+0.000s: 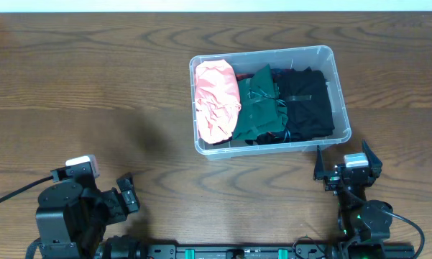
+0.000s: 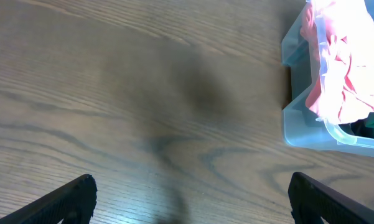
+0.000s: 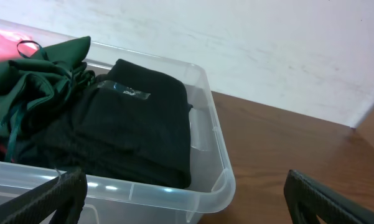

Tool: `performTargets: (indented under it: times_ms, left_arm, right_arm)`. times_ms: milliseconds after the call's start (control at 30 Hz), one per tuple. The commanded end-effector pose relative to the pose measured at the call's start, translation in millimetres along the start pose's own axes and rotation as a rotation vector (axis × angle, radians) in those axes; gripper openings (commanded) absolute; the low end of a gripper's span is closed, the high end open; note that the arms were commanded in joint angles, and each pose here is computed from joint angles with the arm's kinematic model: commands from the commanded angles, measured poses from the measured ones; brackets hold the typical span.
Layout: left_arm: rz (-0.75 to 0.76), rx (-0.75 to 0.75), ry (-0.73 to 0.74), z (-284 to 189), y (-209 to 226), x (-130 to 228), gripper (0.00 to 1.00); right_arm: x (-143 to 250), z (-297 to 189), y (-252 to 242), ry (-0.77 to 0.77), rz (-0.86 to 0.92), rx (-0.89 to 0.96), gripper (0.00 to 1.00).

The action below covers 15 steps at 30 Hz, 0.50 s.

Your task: Pack container

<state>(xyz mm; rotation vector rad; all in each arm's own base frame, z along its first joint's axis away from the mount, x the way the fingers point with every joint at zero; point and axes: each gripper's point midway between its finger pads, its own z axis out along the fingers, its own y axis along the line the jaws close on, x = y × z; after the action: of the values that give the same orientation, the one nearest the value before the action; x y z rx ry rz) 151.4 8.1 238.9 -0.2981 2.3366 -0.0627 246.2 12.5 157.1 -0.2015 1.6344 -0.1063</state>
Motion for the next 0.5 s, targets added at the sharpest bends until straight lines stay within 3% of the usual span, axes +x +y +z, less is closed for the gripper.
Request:
performTargets:
  times_ms: [0,300,467]
  left_arm:
    - [0.001,-0.002,-0.004,-1,0,-1,0.98]
    - [0.045,0.014,0.032,15,0,24,0.98]
    - [0.046,0.055,-0.195,49,-6,8,0.98]
  right_arm:
    - [1,0,2,0.003,-0.015,-0.009,0.99]
    - [1,0,2,0.003,-0.015,-0.009,0.99]
    - [1,0,2,0.003,-0.015,-0.009,0.99]
